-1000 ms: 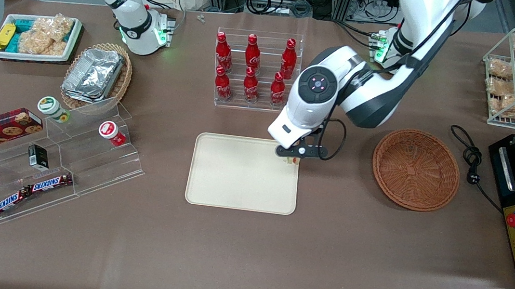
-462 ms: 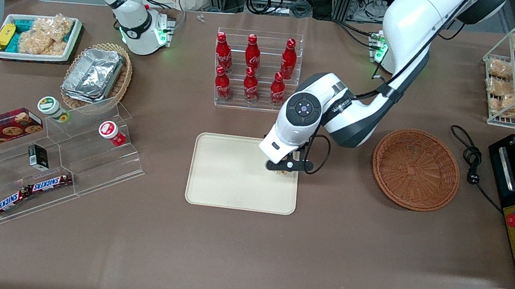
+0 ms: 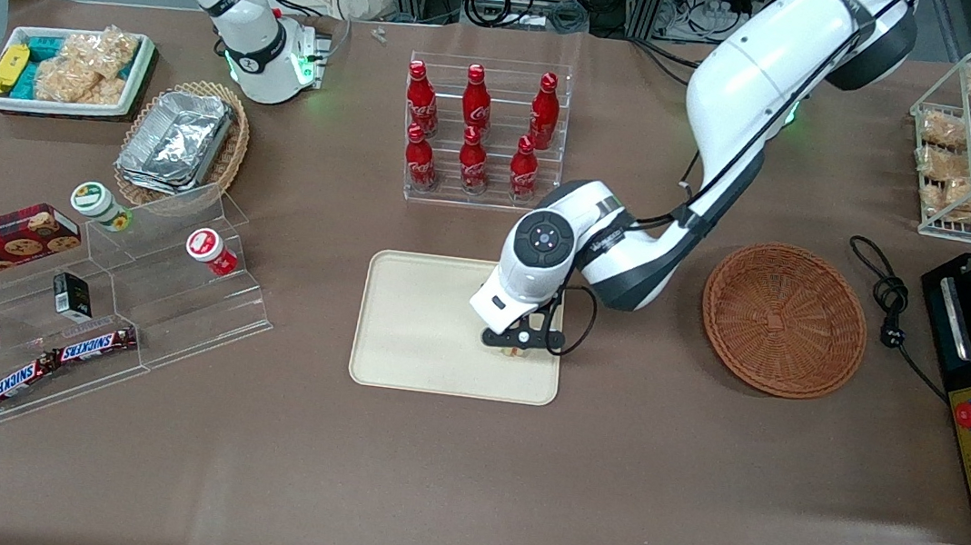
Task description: Place sandwich from basket to tray
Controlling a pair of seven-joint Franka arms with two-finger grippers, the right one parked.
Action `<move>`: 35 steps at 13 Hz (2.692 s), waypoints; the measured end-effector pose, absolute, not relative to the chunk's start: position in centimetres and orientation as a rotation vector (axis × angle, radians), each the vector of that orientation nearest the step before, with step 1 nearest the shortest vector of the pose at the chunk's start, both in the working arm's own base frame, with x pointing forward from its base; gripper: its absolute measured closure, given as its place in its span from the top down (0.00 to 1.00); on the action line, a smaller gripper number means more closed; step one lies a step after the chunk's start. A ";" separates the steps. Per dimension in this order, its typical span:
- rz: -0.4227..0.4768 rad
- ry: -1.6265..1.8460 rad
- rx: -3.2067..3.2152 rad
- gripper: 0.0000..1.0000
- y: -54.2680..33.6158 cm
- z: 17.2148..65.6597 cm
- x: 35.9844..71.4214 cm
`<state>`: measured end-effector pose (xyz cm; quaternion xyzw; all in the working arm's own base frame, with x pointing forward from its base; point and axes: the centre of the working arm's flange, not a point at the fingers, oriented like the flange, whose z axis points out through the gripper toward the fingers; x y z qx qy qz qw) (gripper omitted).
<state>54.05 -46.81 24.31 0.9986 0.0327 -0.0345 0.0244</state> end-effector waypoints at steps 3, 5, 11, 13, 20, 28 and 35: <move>-0.090 0.110 3.091 0.24 -46.6 24.2 54.7; -0.079 0.112 3.087 0.32 -46.7 24.6 55.0; -0.032 0.220 3.111 0.97 -45.3 30.2 56.3; -0.003 0.232 3.148 1.00 -44.3 34.9 56.1; -0.057 0.220 3.139 1.00 -30.3 49.7 57.7; -0.116 0.071 3.077 1.00 -11.9 56.5 57.9; -0.149 -0.193 3.133 1.00 -3.3 56.9 56.0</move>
